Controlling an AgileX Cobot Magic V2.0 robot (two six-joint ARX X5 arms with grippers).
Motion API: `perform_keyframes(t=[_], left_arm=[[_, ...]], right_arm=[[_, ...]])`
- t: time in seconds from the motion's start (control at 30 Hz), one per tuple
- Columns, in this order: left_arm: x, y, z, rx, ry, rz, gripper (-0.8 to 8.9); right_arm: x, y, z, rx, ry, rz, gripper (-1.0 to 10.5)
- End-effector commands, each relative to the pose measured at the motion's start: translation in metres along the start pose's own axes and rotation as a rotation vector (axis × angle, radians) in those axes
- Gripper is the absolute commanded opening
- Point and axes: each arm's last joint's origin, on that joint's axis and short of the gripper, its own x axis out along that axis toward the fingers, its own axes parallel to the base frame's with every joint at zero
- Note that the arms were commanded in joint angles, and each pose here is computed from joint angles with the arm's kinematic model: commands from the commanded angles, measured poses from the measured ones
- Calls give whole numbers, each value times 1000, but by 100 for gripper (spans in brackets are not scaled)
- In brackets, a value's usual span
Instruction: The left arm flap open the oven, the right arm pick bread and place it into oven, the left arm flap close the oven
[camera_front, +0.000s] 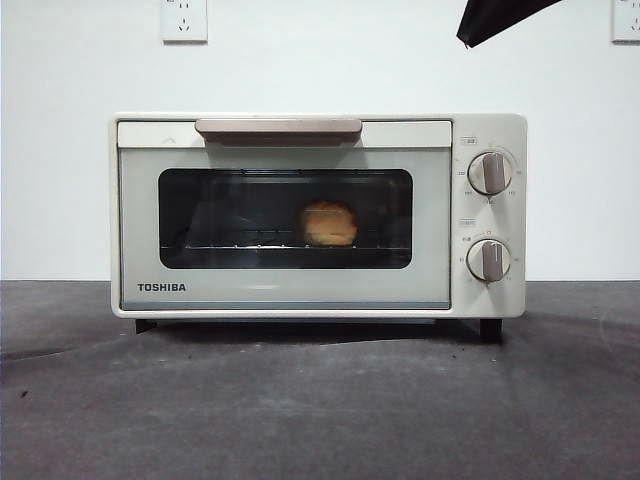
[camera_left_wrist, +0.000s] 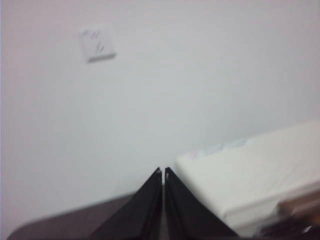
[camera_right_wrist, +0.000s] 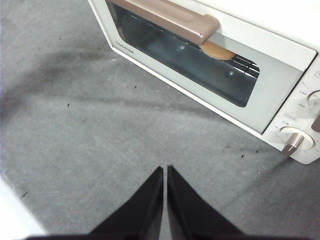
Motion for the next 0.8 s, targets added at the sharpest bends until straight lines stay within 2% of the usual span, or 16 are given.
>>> perform_keyframes(t=[0.03, 0.33, 0.8], left_arm=[[-1, -3, -26, 7, 28, 27, 19], [-10, -15, -98, -9, 146, 26, 19], [-15, -24, -149, -34, 311, 1, 19]], right_arm=[[-1, 3, 4, 3, -15, 10, 7], [-1, 3, 4, 3, -15, 10, 8], [-1, 3, 4, 3, -15, 10, 7]])
